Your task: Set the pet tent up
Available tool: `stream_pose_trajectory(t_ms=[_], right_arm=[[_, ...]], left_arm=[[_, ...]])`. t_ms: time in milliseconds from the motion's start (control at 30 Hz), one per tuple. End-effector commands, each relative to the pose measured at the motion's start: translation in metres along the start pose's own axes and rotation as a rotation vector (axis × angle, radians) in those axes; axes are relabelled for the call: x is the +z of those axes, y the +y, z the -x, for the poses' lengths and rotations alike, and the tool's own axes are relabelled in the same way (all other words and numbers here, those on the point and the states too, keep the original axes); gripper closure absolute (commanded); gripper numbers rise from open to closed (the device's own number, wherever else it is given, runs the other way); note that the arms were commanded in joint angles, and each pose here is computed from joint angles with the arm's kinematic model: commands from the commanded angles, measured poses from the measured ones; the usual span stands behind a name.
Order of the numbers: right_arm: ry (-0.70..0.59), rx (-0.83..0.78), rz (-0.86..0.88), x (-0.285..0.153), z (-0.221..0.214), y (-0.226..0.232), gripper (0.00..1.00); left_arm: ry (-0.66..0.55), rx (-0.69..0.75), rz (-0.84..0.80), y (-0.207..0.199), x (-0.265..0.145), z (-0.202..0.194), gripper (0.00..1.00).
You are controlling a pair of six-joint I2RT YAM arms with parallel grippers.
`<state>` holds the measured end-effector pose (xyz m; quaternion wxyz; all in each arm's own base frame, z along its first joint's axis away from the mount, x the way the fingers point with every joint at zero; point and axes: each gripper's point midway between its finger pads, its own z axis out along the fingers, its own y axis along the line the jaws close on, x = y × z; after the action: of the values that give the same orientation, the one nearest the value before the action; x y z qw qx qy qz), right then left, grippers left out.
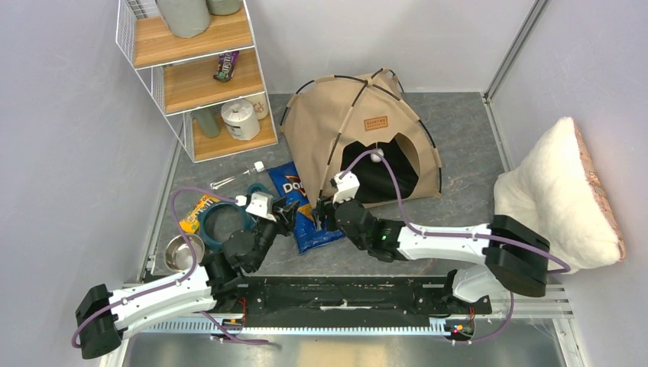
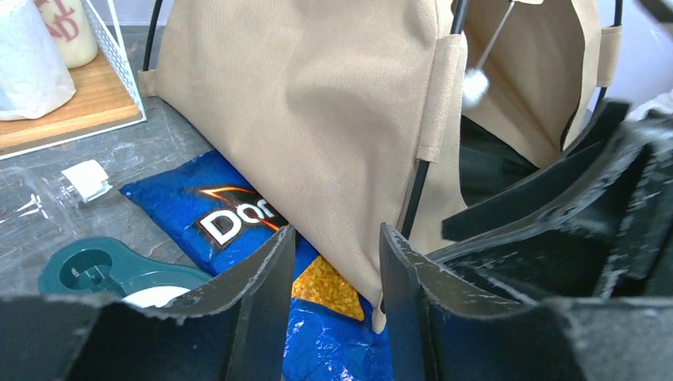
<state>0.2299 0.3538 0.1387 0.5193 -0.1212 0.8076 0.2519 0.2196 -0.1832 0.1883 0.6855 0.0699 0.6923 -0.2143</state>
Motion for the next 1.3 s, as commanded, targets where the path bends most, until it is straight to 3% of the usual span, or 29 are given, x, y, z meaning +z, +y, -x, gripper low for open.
stream_pose_trajectory(t_ms=[0,167,267,467,700,967,1267], right_arm=[[-0.02,0.017,-0.042,-0.015,0.019,-0.008,0.32],[-0.035,0.006,-0.044,-0.018,0.034,-0.005,0.34],[-0.034,-0.008,-0.069,-0.015,0.037,-0.006,0.37],[-0.054,-0.001,-0.058,-0.028,0.065,0.001,0.4],[-0.097,-0.055,-0.094,-0.074,0.124,-0.018,0.37],[-0.197,-0.116,-0.26,-0.121,0.196,-0.081,0.29],[-0.12,-0.197,-0.357,-0.121,0.249,-0.168,0.18]], left_arm=[[-0.02,-0.04,0.045,0.006,0.0,0.004,0.45],[-0.023,-0.056,0.06,0.009,0.0,0.004,0.23],[-0.027,-0.063,0.067,0.01,0.0,0.006,0.18],[-0.02,-0.057,0.039,0.004,0.0,0.007,0.2],[-0.008,-0.012,-0.077,-0.021,0.005,0.015,0.23],[0.025,0.082,-0.154,-0.061,0.039,0.025,0.24],[0.035,0.1,-0.147,-0.09,0.078,0.046,0.27]])
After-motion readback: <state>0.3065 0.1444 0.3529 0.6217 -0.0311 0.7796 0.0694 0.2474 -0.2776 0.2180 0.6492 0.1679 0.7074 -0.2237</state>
